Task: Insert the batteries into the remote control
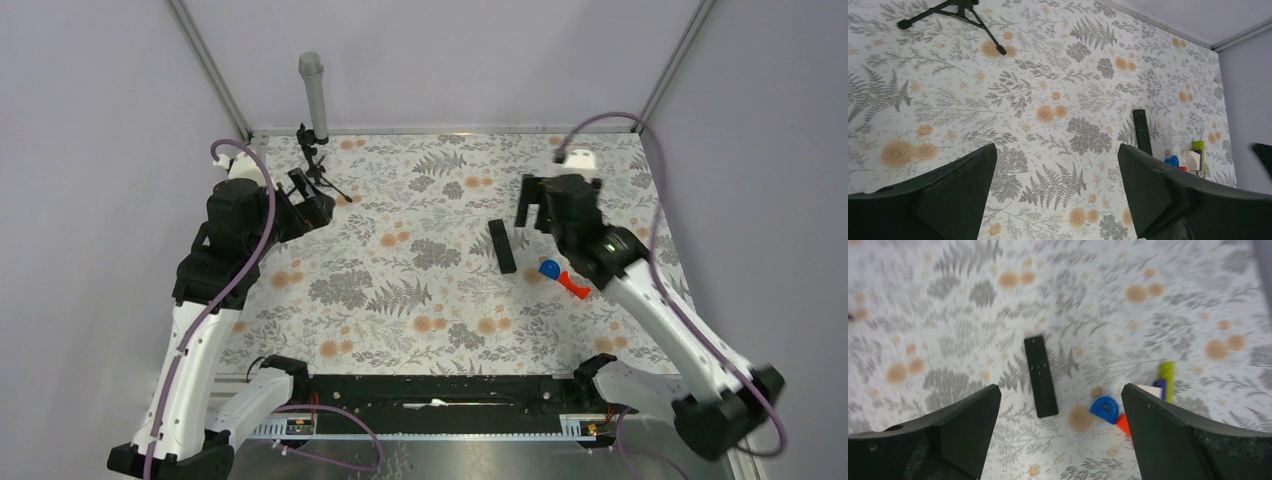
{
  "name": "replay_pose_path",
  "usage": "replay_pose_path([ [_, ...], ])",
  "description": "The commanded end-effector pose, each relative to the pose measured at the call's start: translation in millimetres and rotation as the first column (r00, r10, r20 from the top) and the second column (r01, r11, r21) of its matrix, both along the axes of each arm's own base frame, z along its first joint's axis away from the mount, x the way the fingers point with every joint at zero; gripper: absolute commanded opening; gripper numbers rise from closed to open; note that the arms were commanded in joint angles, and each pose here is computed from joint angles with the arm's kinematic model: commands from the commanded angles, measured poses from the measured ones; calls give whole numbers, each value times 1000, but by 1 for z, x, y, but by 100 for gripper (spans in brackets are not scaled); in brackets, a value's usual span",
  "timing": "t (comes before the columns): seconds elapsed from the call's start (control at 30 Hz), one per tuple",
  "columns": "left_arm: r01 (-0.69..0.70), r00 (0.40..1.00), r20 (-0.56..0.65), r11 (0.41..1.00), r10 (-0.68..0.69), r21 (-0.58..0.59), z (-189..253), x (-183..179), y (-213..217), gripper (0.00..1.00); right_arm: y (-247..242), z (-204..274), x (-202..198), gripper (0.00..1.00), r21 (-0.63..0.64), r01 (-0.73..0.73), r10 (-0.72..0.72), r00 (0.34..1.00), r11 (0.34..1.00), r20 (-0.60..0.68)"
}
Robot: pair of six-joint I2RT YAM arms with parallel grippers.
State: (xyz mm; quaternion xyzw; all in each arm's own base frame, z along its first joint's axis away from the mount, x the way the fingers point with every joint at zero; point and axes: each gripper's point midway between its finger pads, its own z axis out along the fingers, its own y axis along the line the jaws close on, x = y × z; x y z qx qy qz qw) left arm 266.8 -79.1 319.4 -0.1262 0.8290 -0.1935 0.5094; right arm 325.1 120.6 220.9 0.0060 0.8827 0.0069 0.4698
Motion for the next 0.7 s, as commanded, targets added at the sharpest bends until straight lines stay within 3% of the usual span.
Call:
replay_pose_path([
  [0.0,-100,992,79,993,95,58,26,-15,26,99,-74,70,-32,100,14,254,-247,927,967,281],
  [0.17,-179,972,163,983,169,49,42,-35,45,99,-136,116,-83,100,100,427,-423,785,899,452],
  [0.33,-292,930,243,956,276,33,50,-54,69,99,-179,137,-127,100,191,519,-532,656,833,535],
  [0.67,-303,905,319,953,282,18,54,-68,76,99,-185,137,-142,100,227,488,-524,647,843,554],
])
